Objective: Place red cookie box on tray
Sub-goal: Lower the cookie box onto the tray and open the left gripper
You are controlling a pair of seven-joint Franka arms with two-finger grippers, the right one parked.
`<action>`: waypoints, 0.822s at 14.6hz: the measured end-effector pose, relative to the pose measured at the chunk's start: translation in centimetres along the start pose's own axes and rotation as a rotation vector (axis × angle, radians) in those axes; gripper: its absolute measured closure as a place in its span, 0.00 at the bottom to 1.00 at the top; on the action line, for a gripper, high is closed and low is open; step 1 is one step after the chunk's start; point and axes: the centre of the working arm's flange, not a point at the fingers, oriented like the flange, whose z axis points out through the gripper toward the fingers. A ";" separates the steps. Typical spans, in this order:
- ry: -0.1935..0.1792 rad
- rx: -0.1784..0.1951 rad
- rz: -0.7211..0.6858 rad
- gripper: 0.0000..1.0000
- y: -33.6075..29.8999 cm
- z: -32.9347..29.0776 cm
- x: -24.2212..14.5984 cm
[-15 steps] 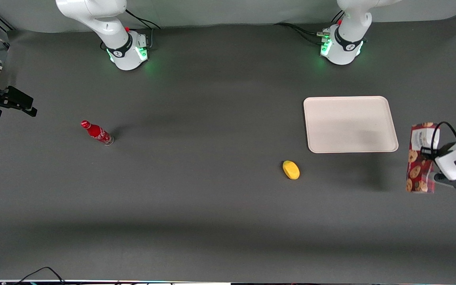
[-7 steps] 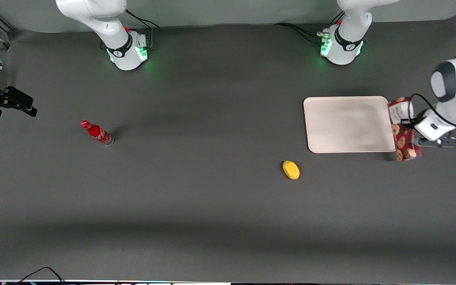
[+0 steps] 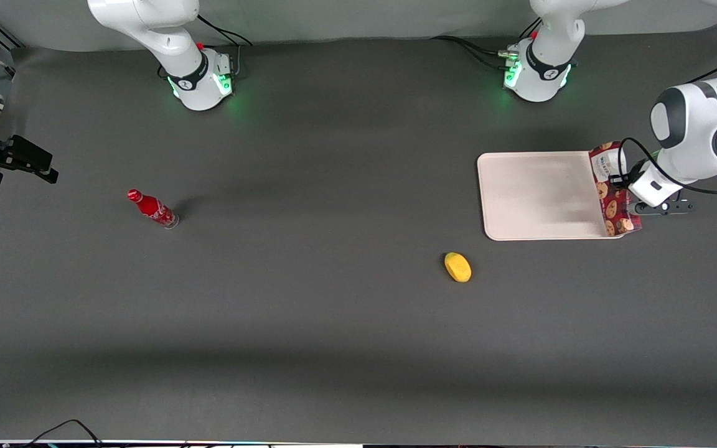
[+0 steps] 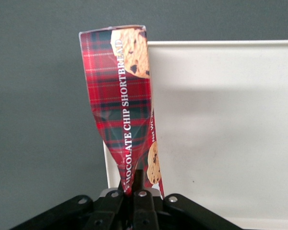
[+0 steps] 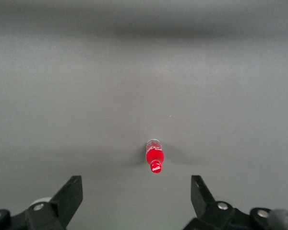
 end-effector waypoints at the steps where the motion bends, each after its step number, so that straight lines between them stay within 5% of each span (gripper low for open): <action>1: -0.003 0.000 0.005 0.96 0.1 0.1 -0.1; 6: -0.015 0.005 0.032 0.91 0.2 0.6 -0.3; 12: 0.025 0.022 0.044 0.24 0.3 -2.3 1.4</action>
